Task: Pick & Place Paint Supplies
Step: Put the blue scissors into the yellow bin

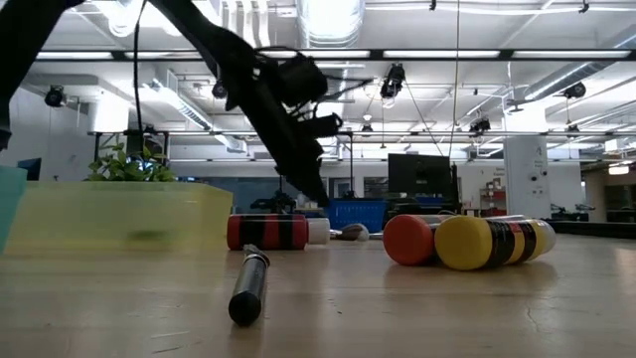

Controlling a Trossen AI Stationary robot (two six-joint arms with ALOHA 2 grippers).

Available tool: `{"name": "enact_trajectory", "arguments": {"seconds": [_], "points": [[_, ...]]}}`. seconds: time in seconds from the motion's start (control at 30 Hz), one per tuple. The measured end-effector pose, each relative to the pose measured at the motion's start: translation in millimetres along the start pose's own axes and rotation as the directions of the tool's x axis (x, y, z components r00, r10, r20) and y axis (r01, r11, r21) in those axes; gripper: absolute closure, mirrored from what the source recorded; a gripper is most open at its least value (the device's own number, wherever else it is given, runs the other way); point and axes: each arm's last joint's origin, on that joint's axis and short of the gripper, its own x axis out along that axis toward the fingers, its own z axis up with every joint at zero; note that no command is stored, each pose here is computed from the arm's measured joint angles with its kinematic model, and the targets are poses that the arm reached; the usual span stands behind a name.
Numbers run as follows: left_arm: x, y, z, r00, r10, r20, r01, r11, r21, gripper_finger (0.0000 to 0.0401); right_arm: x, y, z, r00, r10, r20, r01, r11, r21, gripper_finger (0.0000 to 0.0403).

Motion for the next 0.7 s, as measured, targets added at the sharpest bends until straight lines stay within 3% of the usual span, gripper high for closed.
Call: {"name": "enact_trajectory", "arguments": {"seconds": [0.27,0.7], "points": [[9,7,-10,0.999,-0.051,-0.02,0.051,0.999,0.002,0.0255,-2,-1,-6,0.999,-0.017,-0.036,0.017,1.0,0.001,0.0232],[22,16,-16,0.999,-0.029,-0.023,0.028,0.999,-0.023,0.0255,-7,-3,-3,1.0,-0.022,-0.008,0.022,1.0,0.011,0.0232]]}}
